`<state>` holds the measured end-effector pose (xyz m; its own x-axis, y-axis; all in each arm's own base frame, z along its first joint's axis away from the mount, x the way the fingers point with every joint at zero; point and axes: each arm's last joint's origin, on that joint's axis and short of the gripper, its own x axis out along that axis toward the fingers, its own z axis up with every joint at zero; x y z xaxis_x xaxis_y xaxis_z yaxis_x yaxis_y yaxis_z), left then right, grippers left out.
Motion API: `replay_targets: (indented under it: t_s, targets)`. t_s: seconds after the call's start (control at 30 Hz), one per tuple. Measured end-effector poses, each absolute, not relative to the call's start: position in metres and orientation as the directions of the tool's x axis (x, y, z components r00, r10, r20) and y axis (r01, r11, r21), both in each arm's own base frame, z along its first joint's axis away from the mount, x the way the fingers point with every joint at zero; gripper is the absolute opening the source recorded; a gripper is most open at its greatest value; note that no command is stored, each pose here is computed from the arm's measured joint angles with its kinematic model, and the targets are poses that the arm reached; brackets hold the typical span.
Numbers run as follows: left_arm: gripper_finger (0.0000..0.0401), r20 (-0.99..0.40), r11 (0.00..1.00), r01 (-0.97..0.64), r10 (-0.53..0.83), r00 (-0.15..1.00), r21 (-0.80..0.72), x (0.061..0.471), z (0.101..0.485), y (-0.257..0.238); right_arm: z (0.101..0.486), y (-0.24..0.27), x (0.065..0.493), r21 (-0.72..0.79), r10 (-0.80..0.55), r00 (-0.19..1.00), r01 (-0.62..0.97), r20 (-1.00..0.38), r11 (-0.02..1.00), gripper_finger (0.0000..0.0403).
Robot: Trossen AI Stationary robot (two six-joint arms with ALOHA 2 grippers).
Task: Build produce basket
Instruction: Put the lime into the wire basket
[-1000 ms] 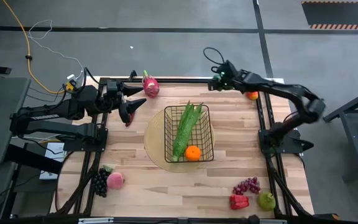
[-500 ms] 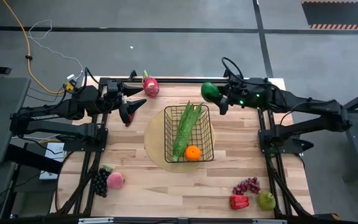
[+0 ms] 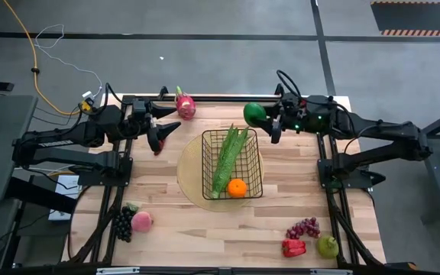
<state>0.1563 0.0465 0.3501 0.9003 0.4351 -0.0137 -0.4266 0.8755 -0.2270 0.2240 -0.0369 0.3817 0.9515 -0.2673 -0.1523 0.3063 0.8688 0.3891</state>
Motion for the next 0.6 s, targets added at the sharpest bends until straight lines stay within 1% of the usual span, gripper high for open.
replay_targets:
  t_s: [0.17,0.27,0.43,0.6]
  targets:
    - [0.0284,-0.015,0.875,-0.427,0.436,0.900,-0.227,0.1563,0.3500,0.0466,0.3821,-0.0367,0.2241,0.418,-0.260,0.954,0.299,-0.149,0.858,0.0248]
    - [0.0284,-0.017,0.875,-0.428,0.436,0.900,-0.226,0.1563,0.3498,0.0465,0.3813,-0.0354,0.2244,0.436,-0.214,0.964,0.263,-0.158,0.861,0.0248]
    - [0.0284,-0.032,0.875,-0.430,0.435,0.900,-0.223,0.1563,0.3483,0.0465,0.3807,-0.0333,0.2246,0.442,-0.176,0.971,0.232,-0.164,0.867,0.0248]
    - [0.0284,-0.046,0.874,-0.433,0.434,0.899,-0.220,0.1562,0.3469,0.0465,0.3808,-0.0310,0.2249,0.442,-0.166,0.973,0.222,-0.163,0.869,0.0248]
